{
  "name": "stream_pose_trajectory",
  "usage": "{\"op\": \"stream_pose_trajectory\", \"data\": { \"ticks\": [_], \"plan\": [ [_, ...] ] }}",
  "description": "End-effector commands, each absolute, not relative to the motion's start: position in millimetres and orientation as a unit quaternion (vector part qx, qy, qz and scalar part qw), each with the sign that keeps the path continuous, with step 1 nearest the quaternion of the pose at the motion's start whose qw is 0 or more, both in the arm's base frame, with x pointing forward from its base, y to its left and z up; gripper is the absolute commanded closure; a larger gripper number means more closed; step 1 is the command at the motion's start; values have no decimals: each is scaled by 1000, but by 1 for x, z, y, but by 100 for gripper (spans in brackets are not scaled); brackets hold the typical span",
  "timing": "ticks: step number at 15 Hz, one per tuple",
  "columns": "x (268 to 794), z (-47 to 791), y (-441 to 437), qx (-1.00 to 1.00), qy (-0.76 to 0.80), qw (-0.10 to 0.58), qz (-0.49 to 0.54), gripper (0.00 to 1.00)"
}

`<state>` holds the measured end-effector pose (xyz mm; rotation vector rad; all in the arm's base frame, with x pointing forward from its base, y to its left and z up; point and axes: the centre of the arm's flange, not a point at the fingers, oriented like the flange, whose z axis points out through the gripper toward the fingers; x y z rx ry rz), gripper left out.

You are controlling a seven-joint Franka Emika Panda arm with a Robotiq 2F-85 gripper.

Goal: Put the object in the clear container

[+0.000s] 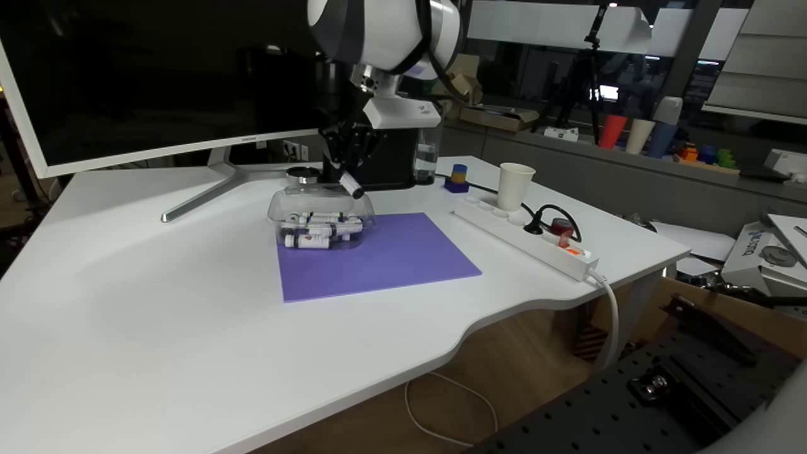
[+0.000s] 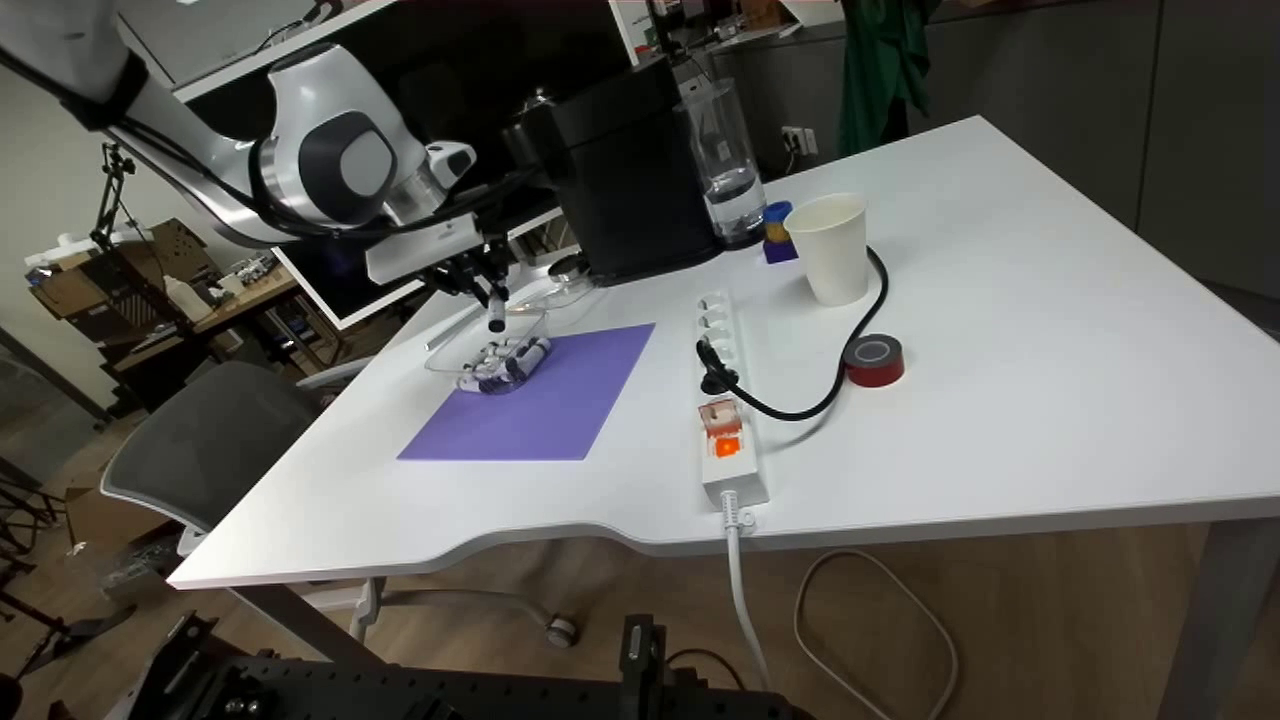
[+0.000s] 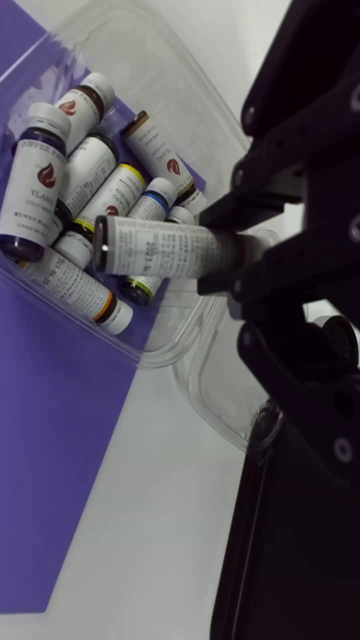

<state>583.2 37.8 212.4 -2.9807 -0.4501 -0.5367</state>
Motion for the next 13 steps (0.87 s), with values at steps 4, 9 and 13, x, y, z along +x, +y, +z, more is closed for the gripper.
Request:
{"op": "stream_pose_trajectory", "data": {
  "ticks": [4,9,13],
  "plan": [
    [596,190,28,-974,-143,42,-169,41],
    [590,198,15,-982,-109,47,-150,6],
    [579,219,4,-986,-95,41,-129,0]
  ]
}}
